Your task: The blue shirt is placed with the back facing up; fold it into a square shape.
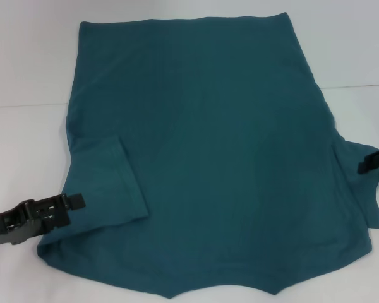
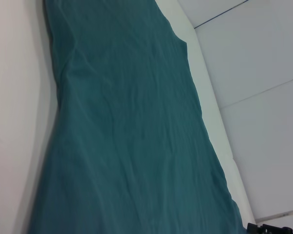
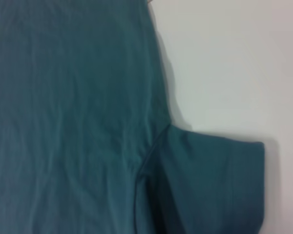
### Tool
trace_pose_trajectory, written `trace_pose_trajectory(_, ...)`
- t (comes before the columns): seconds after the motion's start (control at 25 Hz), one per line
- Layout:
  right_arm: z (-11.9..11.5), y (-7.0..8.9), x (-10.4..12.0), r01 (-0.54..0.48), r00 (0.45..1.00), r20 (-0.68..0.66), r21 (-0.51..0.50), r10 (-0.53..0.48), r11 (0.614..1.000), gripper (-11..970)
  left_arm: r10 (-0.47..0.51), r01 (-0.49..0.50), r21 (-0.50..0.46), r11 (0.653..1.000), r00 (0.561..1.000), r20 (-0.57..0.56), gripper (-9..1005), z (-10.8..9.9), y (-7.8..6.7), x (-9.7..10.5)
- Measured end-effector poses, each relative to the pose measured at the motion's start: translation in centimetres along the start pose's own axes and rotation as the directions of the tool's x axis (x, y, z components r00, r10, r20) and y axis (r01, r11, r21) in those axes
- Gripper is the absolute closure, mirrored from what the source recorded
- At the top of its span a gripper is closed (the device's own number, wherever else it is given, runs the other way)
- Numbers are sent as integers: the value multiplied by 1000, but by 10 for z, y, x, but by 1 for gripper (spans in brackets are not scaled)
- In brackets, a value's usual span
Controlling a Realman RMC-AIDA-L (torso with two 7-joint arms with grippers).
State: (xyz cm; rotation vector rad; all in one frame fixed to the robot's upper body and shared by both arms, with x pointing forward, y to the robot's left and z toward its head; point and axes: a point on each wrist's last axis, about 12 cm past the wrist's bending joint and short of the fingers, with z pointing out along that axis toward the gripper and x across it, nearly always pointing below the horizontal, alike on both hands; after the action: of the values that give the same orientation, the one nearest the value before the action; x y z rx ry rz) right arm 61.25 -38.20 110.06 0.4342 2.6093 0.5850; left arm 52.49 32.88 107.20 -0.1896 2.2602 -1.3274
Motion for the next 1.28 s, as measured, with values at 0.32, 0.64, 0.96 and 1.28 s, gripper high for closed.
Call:
trace_pose_trajectory(0.32,2,8,0,24,1000,14,-59,-23,998,672,-3,3,-10,1000,1000,4,214,0,1,0)
trace_pose_trajectory(0.64,1,7,0,28,1000,10,-55,-27,998,858,-4,4,-10,1000,1000,4,212,0,2,0)
trace_pose_trajectory(0.96,-11,-1,-10,66,997,35,26,-67,997,953,-4,4,-2,1000,1000,1,211,0,1,0)
trace_pose_trajectory(1.28,-32,1,-31,82,993,77,61,-87,995,955,-13,13,-3,1000,1000,1,212,-2,2,3)
